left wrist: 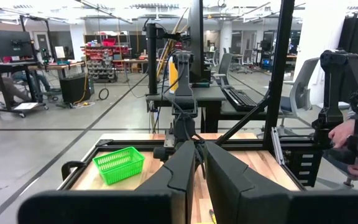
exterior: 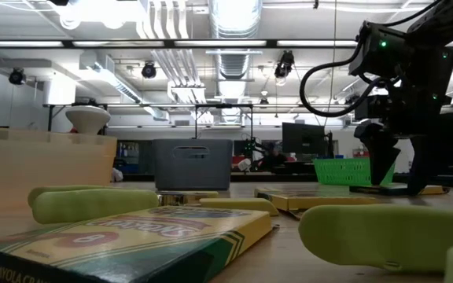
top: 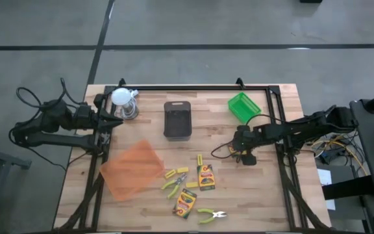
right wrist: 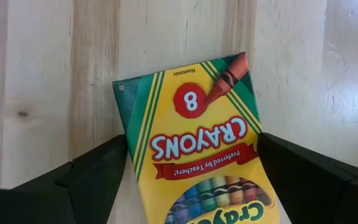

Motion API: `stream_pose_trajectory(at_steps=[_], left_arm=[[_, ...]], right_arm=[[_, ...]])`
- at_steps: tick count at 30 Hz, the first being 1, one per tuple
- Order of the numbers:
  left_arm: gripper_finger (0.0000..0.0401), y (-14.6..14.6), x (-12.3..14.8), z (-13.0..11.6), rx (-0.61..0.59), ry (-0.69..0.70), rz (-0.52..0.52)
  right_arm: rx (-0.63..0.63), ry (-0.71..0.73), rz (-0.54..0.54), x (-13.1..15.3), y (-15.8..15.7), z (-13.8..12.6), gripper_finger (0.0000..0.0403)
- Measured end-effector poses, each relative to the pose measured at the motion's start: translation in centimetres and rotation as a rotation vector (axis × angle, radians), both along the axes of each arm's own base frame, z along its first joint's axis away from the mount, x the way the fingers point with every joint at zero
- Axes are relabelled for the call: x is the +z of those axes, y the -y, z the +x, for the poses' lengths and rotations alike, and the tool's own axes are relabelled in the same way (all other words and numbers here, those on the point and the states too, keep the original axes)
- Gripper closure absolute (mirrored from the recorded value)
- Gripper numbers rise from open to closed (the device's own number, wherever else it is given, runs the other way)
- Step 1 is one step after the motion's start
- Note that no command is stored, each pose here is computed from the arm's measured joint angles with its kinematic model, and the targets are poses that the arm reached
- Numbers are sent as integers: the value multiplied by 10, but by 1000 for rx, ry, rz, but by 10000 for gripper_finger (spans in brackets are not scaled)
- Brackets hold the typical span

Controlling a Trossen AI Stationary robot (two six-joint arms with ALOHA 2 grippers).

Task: Pick & Place School Supplies
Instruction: Put the pack of crayons into the orange bin

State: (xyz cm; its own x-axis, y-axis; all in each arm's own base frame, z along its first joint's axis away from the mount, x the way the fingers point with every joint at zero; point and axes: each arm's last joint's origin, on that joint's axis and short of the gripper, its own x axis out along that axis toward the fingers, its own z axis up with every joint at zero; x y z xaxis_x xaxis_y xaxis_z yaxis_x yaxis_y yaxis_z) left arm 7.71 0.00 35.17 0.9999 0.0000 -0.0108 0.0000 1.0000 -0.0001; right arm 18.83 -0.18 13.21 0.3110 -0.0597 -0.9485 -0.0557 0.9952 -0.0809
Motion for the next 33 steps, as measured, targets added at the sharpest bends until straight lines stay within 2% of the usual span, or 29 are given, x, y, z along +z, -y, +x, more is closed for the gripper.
stream_pose_trajectory(at_steps=[20, 33], left_arm=[[357, 0, 0, 0, 0, 0, 0], [357, 0, 0, 0, 0, 0, 0]], right_arm=[[16, 58, 35, 2, -1, 4, 51], [43, 78, 50, 2, -2, 6, 76]])
